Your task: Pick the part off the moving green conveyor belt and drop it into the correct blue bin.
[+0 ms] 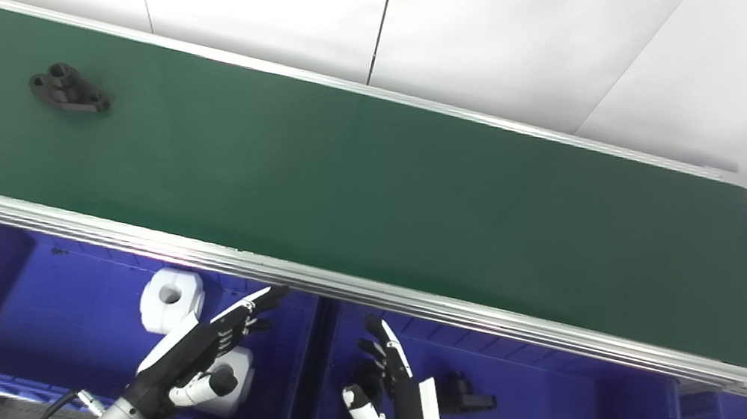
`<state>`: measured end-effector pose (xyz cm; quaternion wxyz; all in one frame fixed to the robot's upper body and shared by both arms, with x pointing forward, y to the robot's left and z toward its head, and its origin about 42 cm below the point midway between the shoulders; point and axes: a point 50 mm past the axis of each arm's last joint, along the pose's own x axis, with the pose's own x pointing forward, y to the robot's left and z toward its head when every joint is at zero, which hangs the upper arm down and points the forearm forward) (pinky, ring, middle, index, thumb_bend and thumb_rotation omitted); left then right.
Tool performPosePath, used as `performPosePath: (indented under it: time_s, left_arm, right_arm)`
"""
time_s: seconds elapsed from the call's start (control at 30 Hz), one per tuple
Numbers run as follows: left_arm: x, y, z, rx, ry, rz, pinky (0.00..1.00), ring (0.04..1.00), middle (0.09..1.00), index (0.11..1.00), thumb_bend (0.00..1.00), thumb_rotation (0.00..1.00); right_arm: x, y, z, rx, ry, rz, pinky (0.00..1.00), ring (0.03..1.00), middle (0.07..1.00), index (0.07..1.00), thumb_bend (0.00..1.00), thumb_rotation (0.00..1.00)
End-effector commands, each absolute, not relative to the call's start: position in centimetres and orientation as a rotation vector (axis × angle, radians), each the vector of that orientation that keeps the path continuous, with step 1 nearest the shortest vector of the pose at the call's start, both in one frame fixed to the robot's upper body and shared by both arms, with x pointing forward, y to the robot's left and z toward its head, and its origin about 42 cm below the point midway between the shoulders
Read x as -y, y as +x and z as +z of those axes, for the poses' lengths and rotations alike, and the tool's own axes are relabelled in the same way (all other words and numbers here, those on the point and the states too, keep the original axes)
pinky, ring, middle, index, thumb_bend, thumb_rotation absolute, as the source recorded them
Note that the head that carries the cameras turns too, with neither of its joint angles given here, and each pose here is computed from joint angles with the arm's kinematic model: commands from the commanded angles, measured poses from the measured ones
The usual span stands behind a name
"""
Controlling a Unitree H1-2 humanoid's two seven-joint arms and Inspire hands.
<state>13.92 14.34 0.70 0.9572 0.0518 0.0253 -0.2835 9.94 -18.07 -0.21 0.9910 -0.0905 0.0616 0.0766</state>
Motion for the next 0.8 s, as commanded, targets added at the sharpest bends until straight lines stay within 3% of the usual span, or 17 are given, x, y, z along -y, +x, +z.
performPosePath:
  time_s: [0.0,0.3,0.77]
  left_arm:
    - [-13.9,14.2,1.9,0.026,0.098,-0.574,0.87,0.96,0.979,0.93,0.94,0.88]
    - [-13.4,14.2,1.2,0.007,0.095,-0.582,0.87,0.941,0.96,0.923,0.92,0.88]
    - [-13.1,14.6,1.1,0.013,0.106,-0.585,0.83,0.929,0.957,0.927,0.92,0.88]
  right_arm:
    - [18.2,10.0,0.8,-0.052,-0.163,0.146,0.74,0.835,0.906,0.909,0.86,0.9]
    - [18.9,9.9,-0.1,-0.094,-0.145,0.157,0.8,0.854,0.92,0.928,0.87,0.86]
    - [19.3,10.2,-0.3,-0.094,-0.164,0.161,0.78,0.857,0.919,0.929,0.87,0.85]
